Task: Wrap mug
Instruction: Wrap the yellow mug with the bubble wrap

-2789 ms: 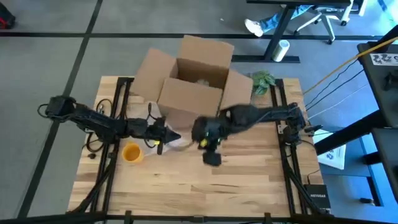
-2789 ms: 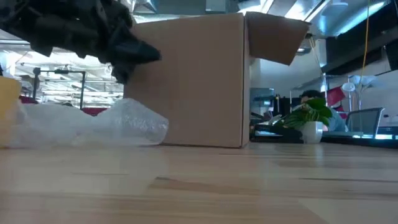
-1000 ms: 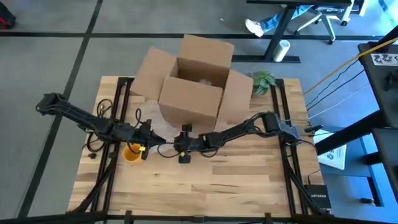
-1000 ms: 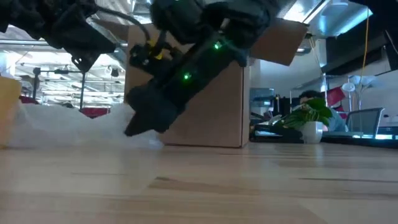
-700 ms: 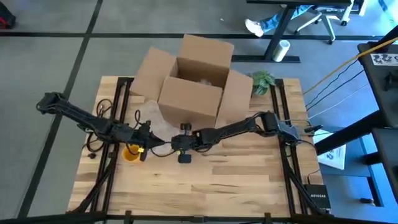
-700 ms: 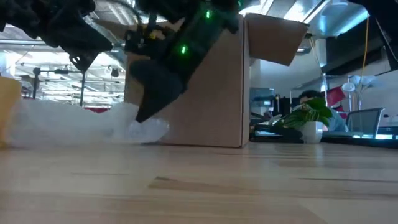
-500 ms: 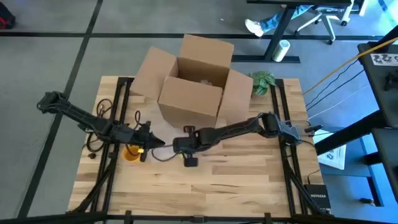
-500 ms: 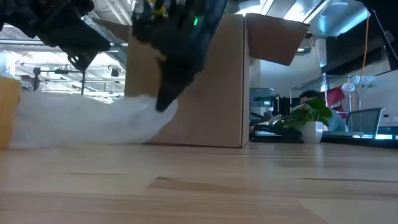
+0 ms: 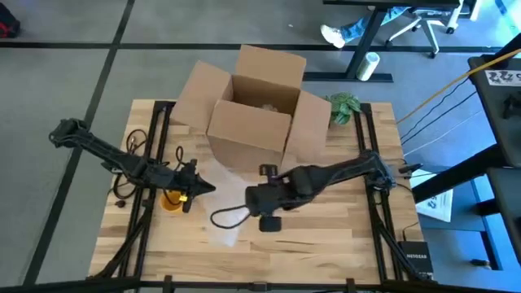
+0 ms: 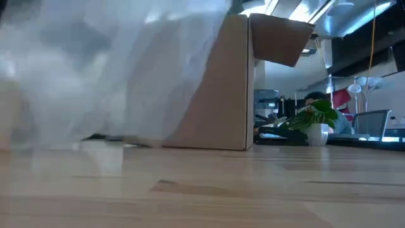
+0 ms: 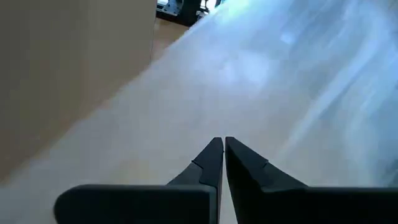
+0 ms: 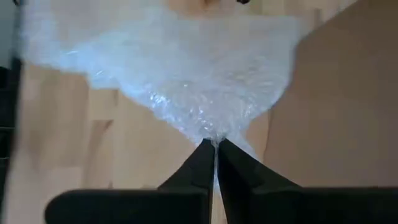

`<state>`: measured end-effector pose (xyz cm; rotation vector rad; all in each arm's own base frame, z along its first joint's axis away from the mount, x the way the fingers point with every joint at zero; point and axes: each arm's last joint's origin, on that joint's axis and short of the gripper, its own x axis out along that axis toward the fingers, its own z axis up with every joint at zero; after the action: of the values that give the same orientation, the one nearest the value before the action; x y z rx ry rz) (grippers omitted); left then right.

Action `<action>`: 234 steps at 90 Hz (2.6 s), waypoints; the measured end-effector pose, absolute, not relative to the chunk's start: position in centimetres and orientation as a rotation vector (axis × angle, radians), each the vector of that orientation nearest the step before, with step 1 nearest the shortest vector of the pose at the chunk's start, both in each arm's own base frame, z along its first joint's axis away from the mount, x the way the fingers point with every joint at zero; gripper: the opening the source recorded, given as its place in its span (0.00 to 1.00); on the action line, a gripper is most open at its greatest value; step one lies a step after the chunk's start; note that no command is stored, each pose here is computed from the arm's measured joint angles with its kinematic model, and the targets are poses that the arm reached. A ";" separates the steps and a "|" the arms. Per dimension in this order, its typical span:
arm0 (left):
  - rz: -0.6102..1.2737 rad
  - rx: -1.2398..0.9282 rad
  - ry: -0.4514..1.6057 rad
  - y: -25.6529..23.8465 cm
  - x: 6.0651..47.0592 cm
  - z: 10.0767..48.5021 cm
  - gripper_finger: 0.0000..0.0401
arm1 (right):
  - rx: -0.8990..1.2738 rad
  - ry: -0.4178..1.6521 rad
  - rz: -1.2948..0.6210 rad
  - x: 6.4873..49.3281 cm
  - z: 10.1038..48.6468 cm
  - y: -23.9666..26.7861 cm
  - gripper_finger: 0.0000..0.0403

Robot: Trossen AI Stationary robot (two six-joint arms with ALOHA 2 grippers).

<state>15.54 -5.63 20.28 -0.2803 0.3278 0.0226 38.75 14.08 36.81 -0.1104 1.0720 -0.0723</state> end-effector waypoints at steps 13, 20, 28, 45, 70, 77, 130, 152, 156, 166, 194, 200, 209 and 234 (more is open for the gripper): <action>0.006 -0.294 0.320 -5.9 15.5 20.4 0.00 | -0.072 1.078 -0.138 37.2 37.6 13.4 0.00; 0.000 -0.303 0.316 -6.1 15.4 20.4 0.00 | -0.080 1.086 -0.143 37.6 36.9 13.3 0.00; -0.009 -0.305 0.306 -6.3 15.3 20.5 0.00 | -0.079 1.051 -0.078 39.0 35.2 13.6 0.00; -0.016 -0.345 0.317 -6.6 15.3 20.4 0.00 | -0.047 1.194 -0.037 39.9 28.8 13.0 0.00; 0.043 -0.326 0.487 -7.3 16.7 17.4 0.00 | 0.011 1.191 -0.004 40.3 22.9 13.4 0.00; 0.064 -0.317 0.536 -7.5 17.2 16.3 0.00 | 0.017 1.142 0.007 40.7 22.9 13.4 0.00; 0.236 -0.365 0.712 -6.9 18.9 11.8 0.00 | 0.160 1.138 0.090 39.4 25.8 13.4 0.00; 0.240 -0.370 0.714 -6.9 18.9 11.8 0.00 | 0.249 1.399 0.035 36.0 26.9 12.6 0.00; 0.241 -0.371 0.714 -6.9 18.9 11.8 0.00 | 0.259 1.434 0.028 35.4 27.2 12.4 0.00; 0.244 -0.380 0.712 -6.9 18.9 11.8 0.00 | 0.253 1.408 0.047 34.6 28.8 12.0 0.00; 0.233 -0.398 0.681 -7.0 19.1 12.0 0.00 | 0.194 1.156 0.070 35.8 31.6 11.9 0.01; 0.231 -0.401 0.675 -7.0 19.2 12.1 0.00 | 0.192 1.163 0.066 35.8 31.6 11.9 0.05; 0.229 -0.398 0.675 -7.0 19.2 12.1 0.00 | 0.199 1.166 0.060 35.9 31.4 11.9 0.14; 0.229 -0.396 0.676 -7.0 19.2 12.1 0.00 | 0.193 1.281 0.010 34.9 30.9 11.6 0.38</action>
<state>19.15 -7.00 12.09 -0.3963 0.6759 0.2290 34.93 11.57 30.91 0.1926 1.2811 0.0104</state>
